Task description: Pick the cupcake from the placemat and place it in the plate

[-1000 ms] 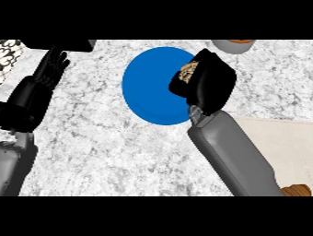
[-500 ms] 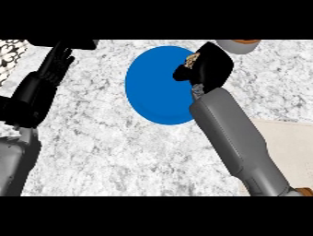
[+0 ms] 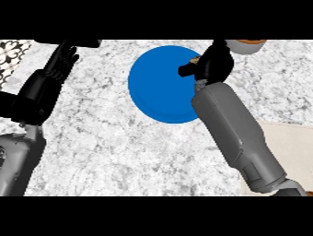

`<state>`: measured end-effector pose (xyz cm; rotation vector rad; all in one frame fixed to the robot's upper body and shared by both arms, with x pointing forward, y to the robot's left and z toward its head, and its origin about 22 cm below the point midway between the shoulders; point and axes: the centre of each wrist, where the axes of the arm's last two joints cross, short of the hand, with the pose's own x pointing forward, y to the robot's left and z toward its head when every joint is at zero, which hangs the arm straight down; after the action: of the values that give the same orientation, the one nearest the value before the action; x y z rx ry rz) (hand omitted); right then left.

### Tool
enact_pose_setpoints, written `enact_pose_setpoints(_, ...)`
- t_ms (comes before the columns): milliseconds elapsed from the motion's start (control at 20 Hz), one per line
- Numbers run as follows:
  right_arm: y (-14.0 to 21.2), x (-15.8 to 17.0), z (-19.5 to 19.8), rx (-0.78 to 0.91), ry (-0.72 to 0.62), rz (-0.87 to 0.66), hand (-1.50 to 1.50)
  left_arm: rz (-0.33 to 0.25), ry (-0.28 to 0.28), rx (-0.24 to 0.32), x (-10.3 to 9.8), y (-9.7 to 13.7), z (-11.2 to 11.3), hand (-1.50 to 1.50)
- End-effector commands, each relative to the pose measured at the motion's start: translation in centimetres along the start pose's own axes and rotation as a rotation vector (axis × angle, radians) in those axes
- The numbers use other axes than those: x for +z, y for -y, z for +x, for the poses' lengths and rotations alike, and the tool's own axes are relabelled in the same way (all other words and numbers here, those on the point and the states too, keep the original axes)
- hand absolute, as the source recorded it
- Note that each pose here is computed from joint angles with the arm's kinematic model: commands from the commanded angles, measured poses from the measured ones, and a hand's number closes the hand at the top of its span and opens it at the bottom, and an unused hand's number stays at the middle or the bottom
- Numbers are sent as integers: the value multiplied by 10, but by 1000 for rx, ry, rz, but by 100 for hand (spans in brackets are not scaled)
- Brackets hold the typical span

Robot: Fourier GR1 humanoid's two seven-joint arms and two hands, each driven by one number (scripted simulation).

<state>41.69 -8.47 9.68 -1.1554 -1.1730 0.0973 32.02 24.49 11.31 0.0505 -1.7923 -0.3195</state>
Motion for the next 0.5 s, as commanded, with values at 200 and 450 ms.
enact_pose_setpoints(200,1,-4,16,-347,-57,-197,-150,11,-8,5,0,-5,4,0)
enact_pose_setpoints(450,-3,2,15,-482,-59,-256,-150,24,-32,-11,7,-4,-13,0)
